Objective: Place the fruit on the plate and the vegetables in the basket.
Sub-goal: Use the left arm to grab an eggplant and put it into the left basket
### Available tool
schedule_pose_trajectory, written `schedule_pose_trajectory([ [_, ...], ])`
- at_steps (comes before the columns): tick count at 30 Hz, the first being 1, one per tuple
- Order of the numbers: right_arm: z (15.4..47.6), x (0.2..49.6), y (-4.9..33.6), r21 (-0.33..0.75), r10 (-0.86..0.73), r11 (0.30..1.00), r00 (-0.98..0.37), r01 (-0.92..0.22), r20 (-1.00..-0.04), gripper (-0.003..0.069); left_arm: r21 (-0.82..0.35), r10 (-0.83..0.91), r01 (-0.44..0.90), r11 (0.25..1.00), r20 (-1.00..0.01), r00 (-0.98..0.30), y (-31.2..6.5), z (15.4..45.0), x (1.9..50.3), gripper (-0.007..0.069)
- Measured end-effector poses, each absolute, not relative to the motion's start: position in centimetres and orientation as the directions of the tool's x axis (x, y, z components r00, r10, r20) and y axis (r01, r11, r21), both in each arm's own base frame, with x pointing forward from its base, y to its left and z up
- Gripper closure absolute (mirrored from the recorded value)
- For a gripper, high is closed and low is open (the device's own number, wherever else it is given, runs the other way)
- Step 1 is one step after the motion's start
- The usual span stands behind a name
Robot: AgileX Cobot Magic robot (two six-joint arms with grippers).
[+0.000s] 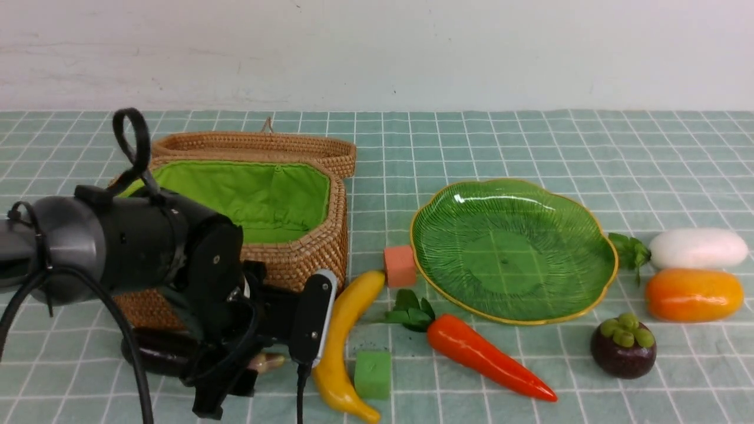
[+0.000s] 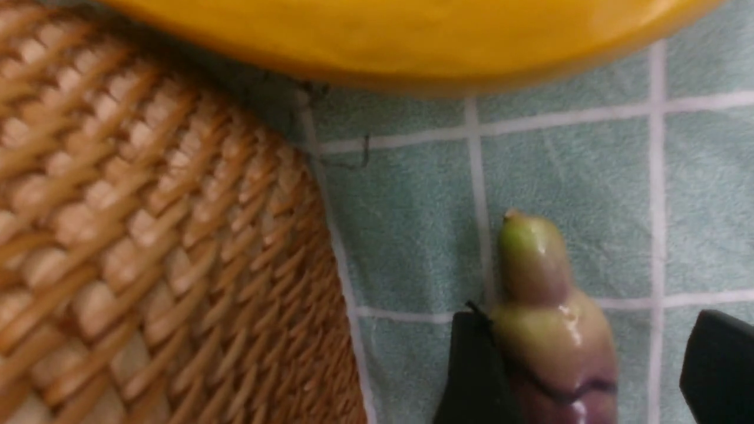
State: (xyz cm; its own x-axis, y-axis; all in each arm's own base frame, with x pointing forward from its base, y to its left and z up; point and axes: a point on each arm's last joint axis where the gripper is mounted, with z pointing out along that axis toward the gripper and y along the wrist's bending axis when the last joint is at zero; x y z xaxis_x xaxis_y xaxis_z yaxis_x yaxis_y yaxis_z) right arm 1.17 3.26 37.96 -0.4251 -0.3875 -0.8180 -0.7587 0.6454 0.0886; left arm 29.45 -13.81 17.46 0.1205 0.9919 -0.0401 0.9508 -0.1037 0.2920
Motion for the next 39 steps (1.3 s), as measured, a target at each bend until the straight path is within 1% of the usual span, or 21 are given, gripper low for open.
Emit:
schedule_pose_trajectory([
  [4,38.0,1.1,3.4,0.103,-0.382,0.637,-0.429,-0.764,-0.818,0.0545,0.3,0.997,0.952,-0.059,-0.021,0.068,-13.7,17.1,29.7,0.0193],
  [8,38.0,1.0,3.4,0.107,-0.381,0.635,-0.43,-0.765,-0.818,0.0543,0.271,0.999,0.961,-0.052,0.002,0.053,-13.5,16.4,29.7,0.0218],
  [14,38.0,1.0,3.5,0.117,-0.377,0.629,-0.433,-0.769,-0.819,0.0538,0.23,0.999,0.972,-0.046,0.024,0.042,-13.4,16.0,29.5,0.03],
  [15,38.0,1.0,3.5,0.117,-0.377,0.628,-0.433,-0.769,-0.819,0.0538,0.224,0.999,0.974,-0.045,0.026,0.04,-13.4,15.9,29.5,0.0317],
  [16,38.0,1.0,3.5,0.117,-0.377,0.628,-0.433,-0.769,-0.819,0.0536,0.219,0.999,0.975,-0.044,0.029,0.038,-13.4,16.0,29.5,0.0358],
  [17,38.0,1.0,3.5,0.117,-0.377,0.628,-0.433,-0.769,-0.819,0.0536,0.212,0.999,0.976,-0.044,0.033,0.037,-13.3,15.9,29.4,0.0369],
  [23,38.0,1.0,3.5,0.118,-0.377,0.628,-0.433,-0.769,-0.819,0.0531,0.145,0.997,0.989,-0.037,0.073,0.027,-13.4,16.0,28.5,0.0367],
  [25,38.0,1.0,3.5,0.118,-0.377,0.628,-0.433,-0.769,-0.819,0.0529,0.128,0.996,0.991,-0.025,0.084,0.014,-13.9,16.8,27.7,0.0367],
  [26,38.1,1.0,3.5,0.12,-0.372,0.627,-0.431,-0.77,-0.822,0.0529,0.132,0.997,0.991,-0.009,0.078,-0.002,-14.7,18.4,26.4,0.0367],
  [27,38.1,1.0,3.5,0.122,-0.368,0.626,-0.429,-0.77,-0.825,0.0529,0.13,0.997,0.991,0.009,0.078,-0.019,-15.1,19.1,25.7,0.0367],
  [28,38.2,1.0,3.6,0.125,-0.358,0.624,-0.425,-0.771,-0.831,0.0529,0.147,0.996,0.988,0.055,0.059,-0.064,-15.4,20.7,24.8,0.0367],
  [30,38.4,1.1,3.7,0.127,-0.338,0.624,-0.413,-0.771,-0.846,0.0528,0.187,0.993,0.976,0.113,0.019,-0.118,-15.9,23.4,23.7,0.0367],
  [31,38.5,1.1,3.7,0.127,-0.335,0.624,-0.411,-0.771,-0.848,0.0527,0.19,0.993,0.975,0.113,0.019,-0.118,-15.9,23.6,23.6,0.0367],
  [32,38.6,1.2,3.7,0.126,-0.325,0.625,-0.405,-0.77,-0.855,0.0526,0.224,0.99,0.964,0.142,-0.014,-0.143,-16.1,25.0,23.3,0.0367],
  [34,39.1,1.5,3.9,0.123,-0.271,0.631,-0.366,-0.766,-0.89,0.0526,0.368,0.984,0.913,0.176,-0.104,-0.147,-15.8,29.1,23.3,0.0367],
  [35,39.5,1.7,4.0,0.121,-0.241,0.634,-0.344,-0.764,-0.907,0.0525,0.432,0.982,0.884,0.179,-0.134,-0.133,-15.7,30.5,23.5,0.0367],
  [36,40.0,1.9,4.0,0.117,-0.195,0.64,-0.307,-0.759,-0.931,0.0525,0.533,0.981,0.828,0.174,-0.165,-0.099,-15.6,32.4,24.0,0.0367],
  [37,40.3,2.1,4.0,0.11,-0.169,0.647,-0.282,-0.755,-0.944,0.0524,0.608,0.98,0.775,0.17,-0.186,-0.07,-15.6,33.8,24.7,0.0367],
  [39,41.0,2.4,4.1,0.1,-0.11,0.658,-0.227,-0.747,-0.968,0.0522,0.699,0.976,0.693,0.175,-0.214,-0.031,-15.5,35.5,25.7,0.0367],
])
